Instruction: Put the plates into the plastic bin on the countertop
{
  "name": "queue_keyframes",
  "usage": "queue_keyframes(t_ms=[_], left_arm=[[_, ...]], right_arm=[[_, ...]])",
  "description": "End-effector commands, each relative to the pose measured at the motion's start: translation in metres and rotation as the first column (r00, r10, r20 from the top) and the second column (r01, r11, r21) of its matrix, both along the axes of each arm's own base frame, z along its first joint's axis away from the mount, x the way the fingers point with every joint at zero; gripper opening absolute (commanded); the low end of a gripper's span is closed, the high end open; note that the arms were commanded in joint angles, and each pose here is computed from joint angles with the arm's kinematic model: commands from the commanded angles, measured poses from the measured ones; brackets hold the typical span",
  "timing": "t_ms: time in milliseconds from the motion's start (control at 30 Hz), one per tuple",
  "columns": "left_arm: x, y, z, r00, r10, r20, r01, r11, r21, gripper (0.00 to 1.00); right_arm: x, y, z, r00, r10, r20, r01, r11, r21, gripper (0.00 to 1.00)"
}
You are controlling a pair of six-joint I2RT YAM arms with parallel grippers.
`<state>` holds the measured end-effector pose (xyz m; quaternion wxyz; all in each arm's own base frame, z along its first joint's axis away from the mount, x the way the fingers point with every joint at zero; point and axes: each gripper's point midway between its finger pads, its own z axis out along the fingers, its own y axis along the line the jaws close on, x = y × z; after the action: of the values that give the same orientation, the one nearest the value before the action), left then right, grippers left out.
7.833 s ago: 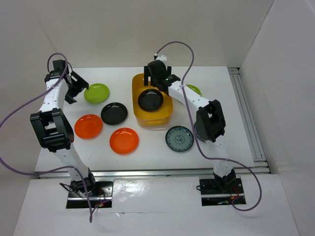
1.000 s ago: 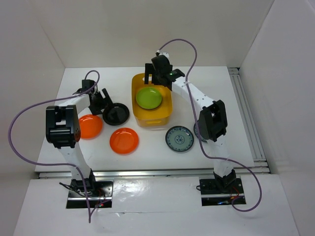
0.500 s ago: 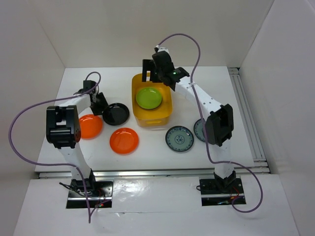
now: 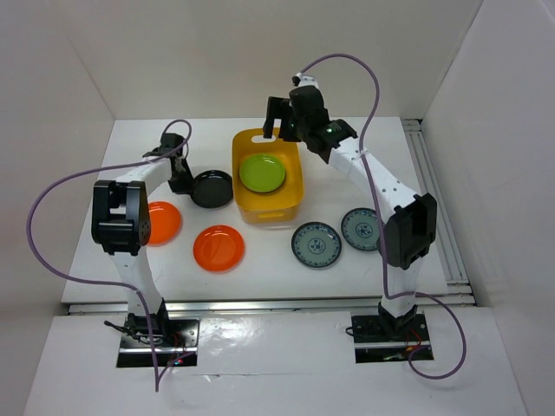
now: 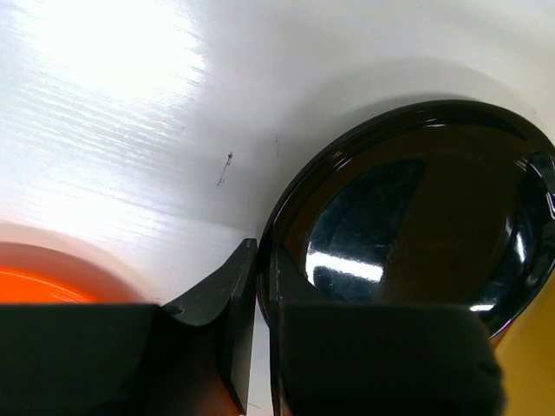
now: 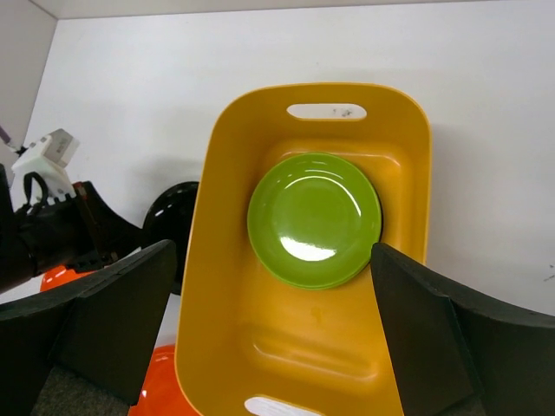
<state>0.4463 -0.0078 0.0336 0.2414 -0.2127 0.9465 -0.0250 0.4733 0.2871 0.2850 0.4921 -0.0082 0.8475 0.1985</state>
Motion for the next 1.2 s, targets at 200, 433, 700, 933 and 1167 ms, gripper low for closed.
queue_keyframes(t_ms=[200, 433, 700, 933, 1167], left_arm=[[0.011, 0.033, 0.032, 0.995, 0.092, 0.036, -0.094, 0.994, 0.057, 0.00], [0.030, 0.035, 0.132, 0.953, 0.111, 0.281, -0.104, 0.994, -0.040, 0.00], [0.019, 0.018, 0.224, 0.879, 0.095, 0.467, -0.045, 0.992, -0.117, 0.00], [0.004, -0.056, 0.277, 0.807, -0.017, 0.590, 0.148, 0.974, -0.173, 0.00], [0.014, -0.131, 0.270, 0.802, -0.127, 0.584, 0.297, 0.933, -0.204, 0.00]], right_arm=[[0.008, -0.011, 0.040, 0.997, -0.014, 0.079, 0.008, 0.997, 0.078, 1.00], [0.012, -0.028, 0.042, 0.996, -0.045, 0.071, 0.039, 0.997, 0.073, 1.00], [0.010, -0.053, 0.053, 0.993, -0.093, 0.071, 0.088, 0.993, 0.078, 1.00], [0.002, -0.085, 0.057, 0.986, -0.147, 0.074, 0.142, 0.987, 0.076, 1.00], [-0.004, -0.113, 0.053, 0.979, -0.197, 0.055, 0.193, 0.978, 0.075, 1.00]])
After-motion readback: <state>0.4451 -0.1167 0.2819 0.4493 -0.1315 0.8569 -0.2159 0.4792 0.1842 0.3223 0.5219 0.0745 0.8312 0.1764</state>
